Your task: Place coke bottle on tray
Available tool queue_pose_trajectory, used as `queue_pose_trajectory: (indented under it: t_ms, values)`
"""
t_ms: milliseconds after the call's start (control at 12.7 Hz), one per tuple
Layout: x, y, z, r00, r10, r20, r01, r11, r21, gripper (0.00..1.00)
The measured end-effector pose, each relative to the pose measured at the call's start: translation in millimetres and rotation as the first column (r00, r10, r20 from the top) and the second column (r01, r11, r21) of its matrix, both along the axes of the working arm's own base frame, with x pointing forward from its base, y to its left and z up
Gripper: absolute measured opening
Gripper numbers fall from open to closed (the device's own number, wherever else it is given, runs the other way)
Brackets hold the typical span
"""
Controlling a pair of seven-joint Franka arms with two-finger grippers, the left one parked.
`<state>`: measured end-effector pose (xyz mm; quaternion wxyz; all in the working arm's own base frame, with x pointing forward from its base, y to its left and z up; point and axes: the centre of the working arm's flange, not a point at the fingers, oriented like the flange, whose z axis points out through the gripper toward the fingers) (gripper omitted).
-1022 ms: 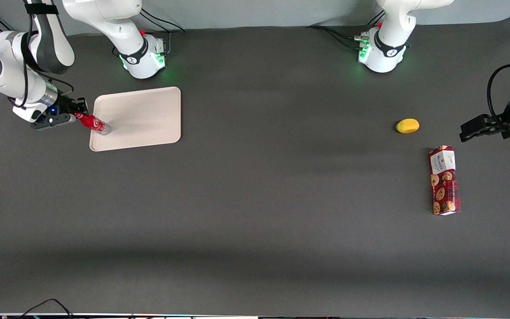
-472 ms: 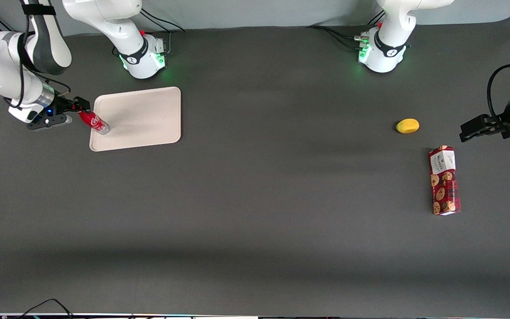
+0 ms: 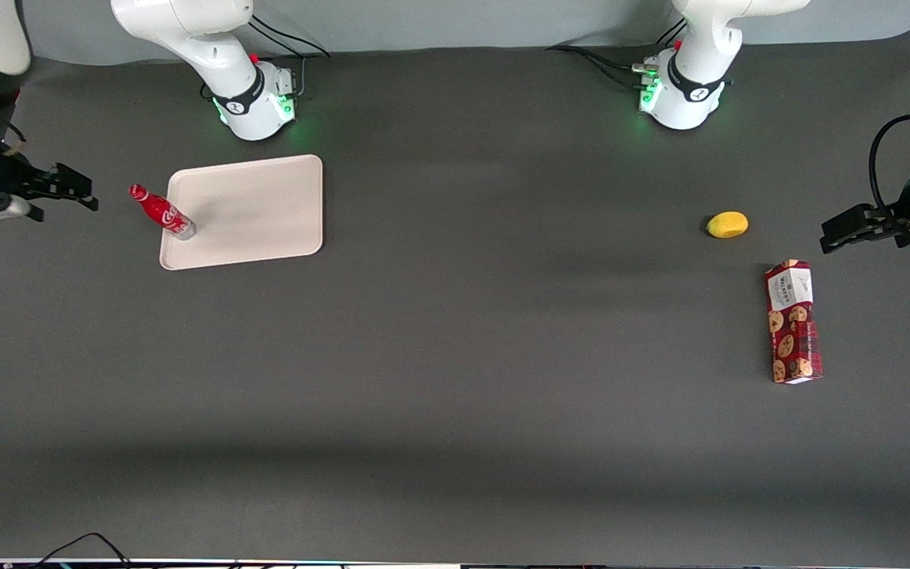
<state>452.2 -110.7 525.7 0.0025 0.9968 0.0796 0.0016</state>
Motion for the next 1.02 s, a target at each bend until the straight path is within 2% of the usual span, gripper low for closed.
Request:
queue_pose_trajectory:
  t_ms: [315, 472, 629, 865, 1022]
  values:
    - [39, 84, 74, 0.995, -0.083, 0.047, 0.084, 0.996, -0.017, 1.00]
    - [54, 113, 81, 0.993, -0.105, 0.061, 0.106, 0.994, -0.005, 1.00]
    - [71, 119, 81, 0.991, -0.116, 0.060, 0.115, 0.993, 0.033, 1.00]
    - [95, 121, 77, 0.991, -0.124, 0.059, 0.122, 0.992, 0.033, 1.00]
    - [101, 120, 75, 0.988, -0.144, 0.057, 0.143, 0.989, 0.033, 1.00]
